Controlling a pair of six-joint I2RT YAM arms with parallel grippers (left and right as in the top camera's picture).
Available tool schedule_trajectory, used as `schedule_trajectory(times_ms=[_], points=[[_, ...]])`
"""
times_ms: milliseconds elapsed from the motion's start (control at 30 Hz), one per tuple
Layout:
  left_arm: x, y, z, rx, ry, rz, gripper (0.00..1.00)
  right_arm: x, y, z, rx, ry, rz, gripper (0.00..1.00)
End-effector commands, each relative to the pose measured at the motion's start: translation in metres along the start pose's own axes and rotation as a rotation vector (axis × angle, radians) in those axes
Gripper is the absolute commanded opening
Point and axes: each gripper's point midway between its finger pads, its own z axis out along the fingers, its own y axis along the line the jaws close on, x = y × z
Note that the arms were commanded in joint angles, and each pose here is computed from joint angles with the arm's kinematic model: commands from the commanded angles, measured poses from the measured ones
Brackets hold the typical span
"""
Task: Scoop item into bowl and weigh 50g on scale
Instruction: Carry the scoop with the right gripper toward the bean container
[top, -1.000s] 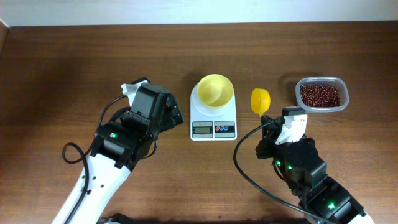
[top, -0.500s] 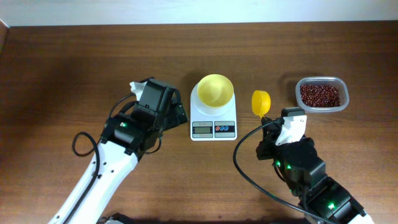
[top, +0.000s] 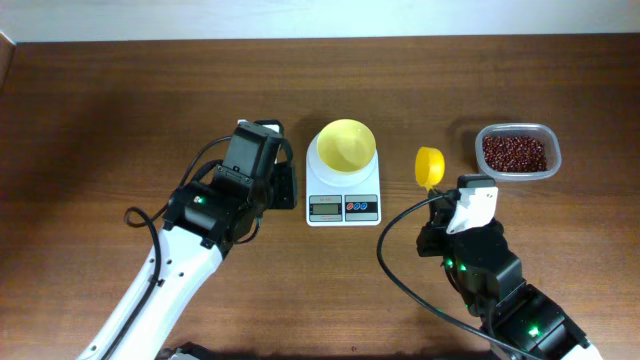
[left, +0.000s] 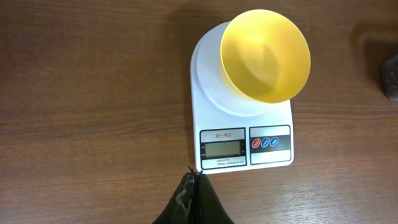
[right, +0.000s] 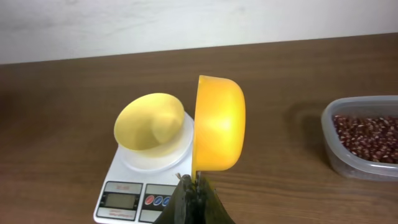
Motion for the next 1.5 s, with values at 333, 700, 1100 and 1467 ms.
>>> schedule_trajectory(times_ms=[333, 700, 1100, 1467], points=[[0.038, -0.069, 0.043, 0.087, 0.109, 0.339, 0.0, -0.023, -0.016, -0.009, 0.098, -0.058, 0.001, 0.04], [0.06, -0.076, 0.088, 0.082, 0.194, 0.522, 0.0, -0.023, -0.022, -0.01, 0.128, -0.06, 0.0, 0.04], [0.088, -0.093, 0.128, 0.088, 0.253, 0.579, 0.0, -0.033, -0.048, -0.017, 0.287, -0.126, 0.026, 0.04], [0.083, -0.097, 0.129, 0.097, 0.23, 0.576, 0.0, -0.027, -0.05, -0.017, 0.296, -0.103, 0.011, 0.04]])
